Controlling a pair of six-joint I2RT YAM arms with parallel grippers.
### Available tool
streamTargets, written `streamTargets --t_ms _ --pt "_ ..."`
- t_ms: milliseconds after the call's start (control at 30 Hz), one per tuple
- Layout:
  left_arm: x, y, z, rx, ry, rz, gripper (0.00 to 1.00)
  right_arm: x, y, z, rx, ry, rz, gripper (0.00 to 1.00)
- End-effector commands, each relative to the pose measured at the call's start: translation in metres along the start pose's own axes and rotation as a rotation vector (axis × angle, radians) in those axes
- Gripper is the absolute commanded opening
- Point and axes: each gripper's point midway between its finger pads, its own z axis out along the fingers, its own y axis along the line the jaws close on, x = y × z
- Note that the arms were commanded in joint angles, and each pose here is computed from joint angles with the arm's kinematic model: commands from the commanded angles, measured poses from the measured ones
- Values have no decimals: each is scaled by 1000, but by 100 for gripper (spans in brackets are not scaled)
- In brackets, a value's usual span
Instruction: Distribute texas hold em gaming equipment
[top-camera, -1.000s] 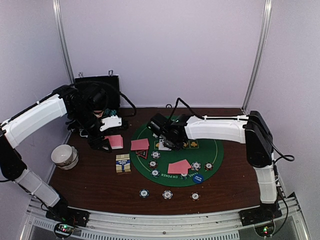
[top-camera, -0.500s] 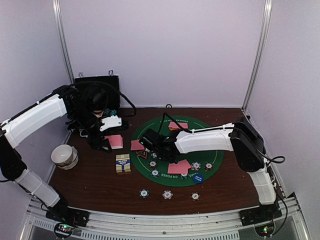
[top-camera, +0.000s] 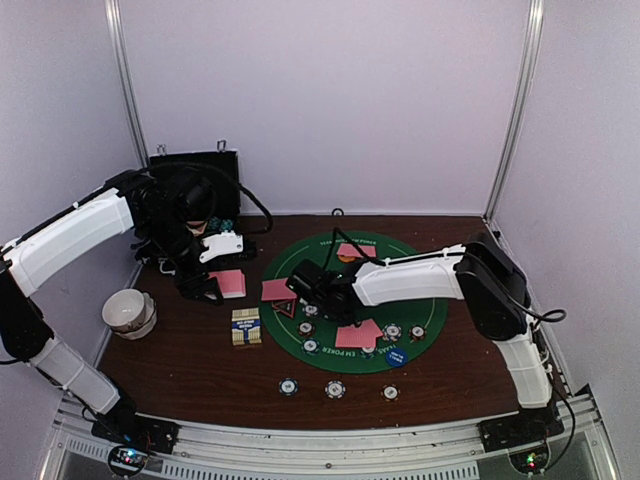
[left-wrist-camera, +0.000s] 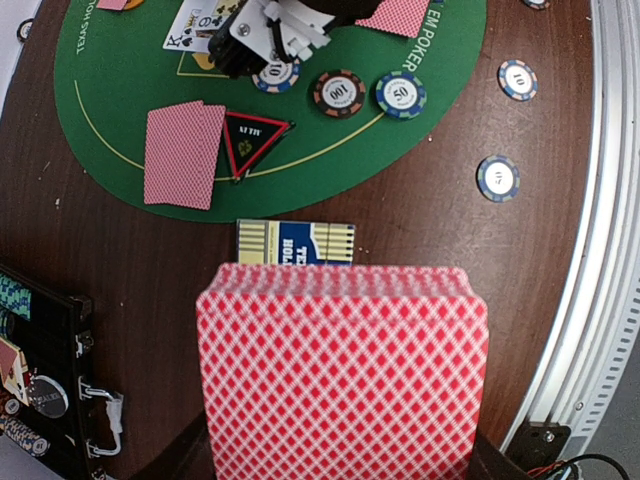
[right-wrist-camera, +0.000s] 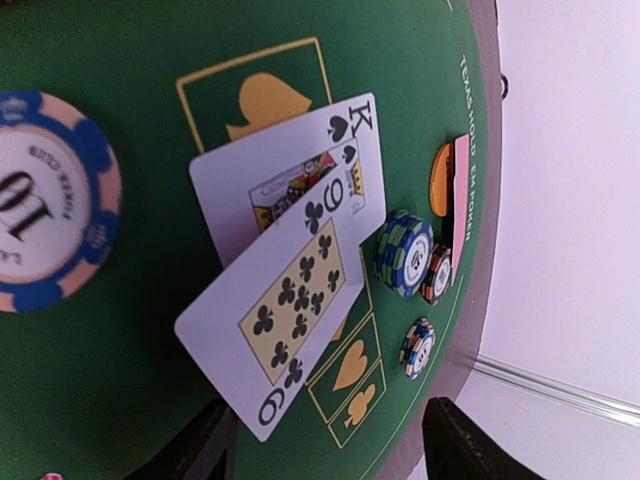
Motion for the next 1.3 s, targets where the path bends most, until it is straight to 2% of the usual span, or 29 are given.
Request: streamTargets --t_ms 0,233,500,700,867,967,1167,1267 --pt "-7 2 -12 -23 -44 -3 0 19 -21 5 25 50 52 67" --pt "-7 1 -12 -13 -40 -5 0 35 -20 21 -20 105 78 72" --pt "-7 0 -12 -4 -38 -6 0 38 -7 18 -116 111 91 75" --pt "-7 -1 -13 -2 -37 -7 0 25 -17 -3 -192 45 196 81" --pt "-8 0 -15 -5 -41 -7 0 26 -43 -7 -212 52 300 82" --pt "-8 0 -15 -5 -41 -8 0 35 -55 -4 -309 55 434 75" --pt "-8 0 -14 -1 -40 -8 0 59 -53 10 -535 98 718 43" --pt "-9 0 -14 0 -42 -6 0 67 -31 15 -608 125 747 40"
